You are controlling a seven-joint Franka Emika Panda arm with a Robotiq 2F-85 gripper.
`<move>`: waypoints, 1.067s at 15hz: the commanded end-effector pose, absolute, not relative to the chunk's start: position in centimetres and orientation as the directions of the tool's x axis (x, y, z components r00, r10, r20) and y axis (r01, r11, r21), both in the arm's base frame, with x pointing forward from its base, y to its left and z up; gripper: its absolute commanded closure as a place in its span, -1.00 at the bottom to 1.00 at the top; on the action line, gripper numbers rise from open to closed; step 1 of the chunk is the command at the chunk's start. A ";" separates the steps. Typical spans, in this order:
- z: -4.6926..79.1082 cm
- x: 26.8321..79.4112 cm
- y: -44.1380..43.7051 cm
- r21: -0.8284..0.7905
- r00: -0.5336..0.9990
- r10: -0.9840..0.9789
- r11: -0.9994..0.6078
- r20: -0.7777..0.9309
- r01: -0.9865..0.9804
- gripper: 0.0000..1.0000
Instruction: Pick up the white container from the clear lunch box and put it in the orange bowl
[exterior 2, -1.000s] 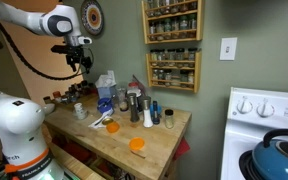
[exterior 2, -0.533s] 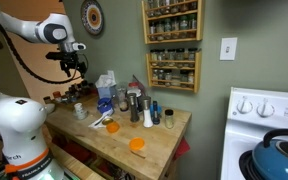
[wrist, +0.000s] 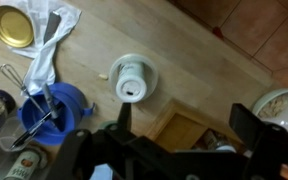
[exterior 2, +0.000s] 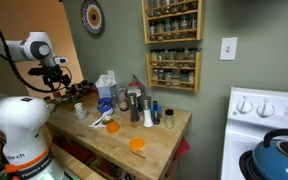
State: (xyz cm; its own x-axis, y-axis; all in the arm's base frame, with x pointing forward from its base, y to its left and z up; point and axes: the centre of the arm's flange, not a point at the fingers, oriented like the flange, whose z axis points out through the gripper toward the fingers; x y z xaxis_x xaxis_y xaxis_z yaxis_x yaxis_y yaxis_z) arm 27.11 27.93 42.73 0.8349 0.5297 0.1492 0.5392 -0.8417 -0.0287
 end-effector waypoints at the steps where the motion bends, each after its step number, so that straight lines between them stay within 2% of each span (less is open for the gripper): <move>1: 38.5 26.0 29.4 0.001 0.835 0.532 -0.843 0.142 0.537 -1.00; 2: 38.2 26.4 29.3 -0.108 0.823 0.553 -0.818 0.130 0.566 -1.00; 3: 39.9 26.0 29.2 -0.032 0.831 0.540 -0.836 0.133 0.548 -1.00; 8: 37.2 27.5 30.0 -0.068 0.834 0.541 -0.833 0.106 0.549 -1.00; 10: 35.4 29.1 30.2 0.020 0.845 0.529 -0.848 0.083 0.529 -1.00; 13: 33.7 30.2 30.3 0.063 0.830 0.557 -0.830 0.034 0.554 -1.00; 16: 32.2 31.7 31.2 0.010 0.815 0.575 -0.817 0.067 0.576 -1.00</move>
